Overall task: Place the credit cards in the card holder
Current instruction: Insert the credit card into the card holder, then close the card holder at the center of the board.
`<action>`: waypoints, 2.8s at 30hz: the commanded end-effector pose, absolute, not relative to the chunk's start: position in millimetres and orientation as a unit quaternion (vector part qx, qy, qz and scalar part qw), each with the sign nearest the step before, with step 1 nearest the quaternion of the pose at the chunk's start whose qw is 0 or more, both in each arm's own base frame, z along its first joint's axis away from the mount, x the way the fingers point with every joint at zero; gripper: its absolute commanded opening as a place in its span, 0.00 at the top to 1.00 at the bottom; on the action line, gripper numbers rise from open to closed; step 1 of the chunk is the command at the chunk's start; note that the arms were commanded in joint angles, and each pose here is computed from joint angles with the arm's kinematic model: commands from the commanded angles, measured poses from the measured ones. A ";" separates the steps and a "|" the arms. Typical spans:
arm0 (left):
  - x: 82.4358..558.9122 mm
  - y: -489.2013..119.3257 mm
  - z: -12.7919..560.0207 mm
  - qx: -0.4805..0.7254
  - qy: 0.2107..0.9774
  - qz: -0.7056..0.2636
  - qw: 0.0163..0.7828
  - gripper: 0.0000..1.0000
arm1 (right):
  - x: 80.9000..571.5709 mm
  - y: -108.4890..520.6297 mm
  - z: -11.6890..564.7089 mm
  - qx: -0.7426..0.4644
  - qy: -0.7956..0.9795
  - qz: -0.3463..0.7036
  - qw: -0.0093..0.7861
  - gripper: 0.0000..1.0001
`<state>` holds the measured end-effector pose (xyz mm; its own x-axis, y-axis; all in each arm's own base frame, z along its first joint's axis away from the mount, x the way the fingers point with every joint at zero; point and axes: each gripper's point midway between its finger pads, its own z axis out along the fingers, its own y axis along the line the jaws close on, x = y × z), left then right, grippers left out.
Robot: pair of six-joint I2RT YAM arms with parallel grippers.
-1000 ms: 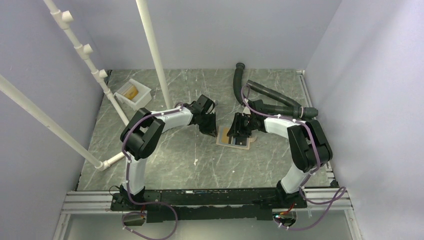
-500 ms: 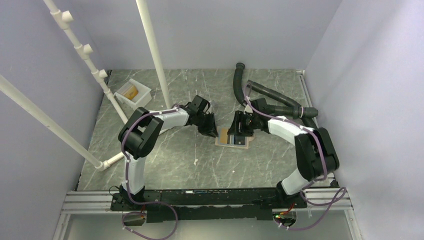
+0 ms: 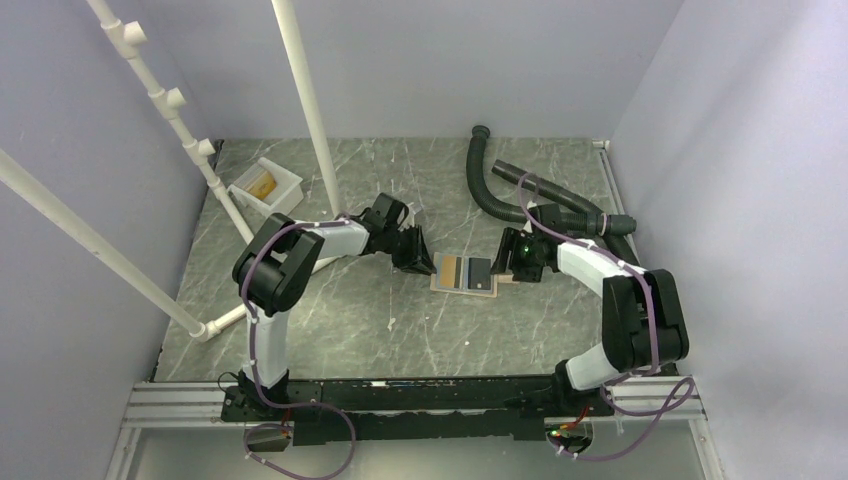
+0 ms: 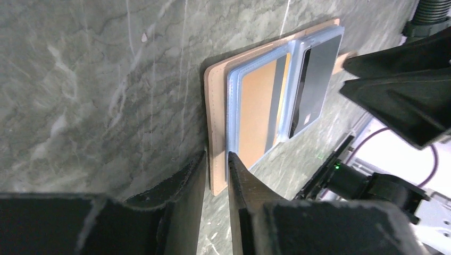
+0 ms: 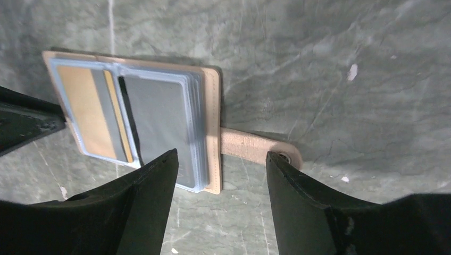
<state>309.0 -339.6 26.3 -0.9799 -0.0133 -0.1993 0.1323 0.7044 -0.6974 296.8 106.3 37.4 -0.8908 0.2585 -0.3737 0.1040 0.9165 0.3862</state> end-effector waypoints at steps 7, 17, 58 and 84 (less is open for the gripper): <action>304.2 -346.9 42.9 0.021 0.893 -0.441 0.089 0.67 | 291.3 95.4 34.5 0.096 0.957 0.152 0.228 0.34; 306.7 -361.7 64.5 0.026 0.850 -0.516 0.103 0.53 | 289.5 118.8 27.9 0.081 0.951 0.214 0.207 0.35; 291.5 -421.9 63.4 0.082 0.854 -0.508 0.081 0.81 | 292.9 103.9 56.2 0.117 0.930 0.260 0.232 0.67; 278.4 -417.1 16.8 0.072 0.911 -0.403 0.042 1.00 | 293.9 133.0 74.4 0.075 0.902 0.351 0.241 1.00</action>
<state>285.1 -425.6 42.8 -0.9859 0.0881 -0.1425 0.1672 0.5753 -0.8007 285.9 115.4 52.2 -0.8890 0.3246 -0.3228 0.0804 0.8048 0.5881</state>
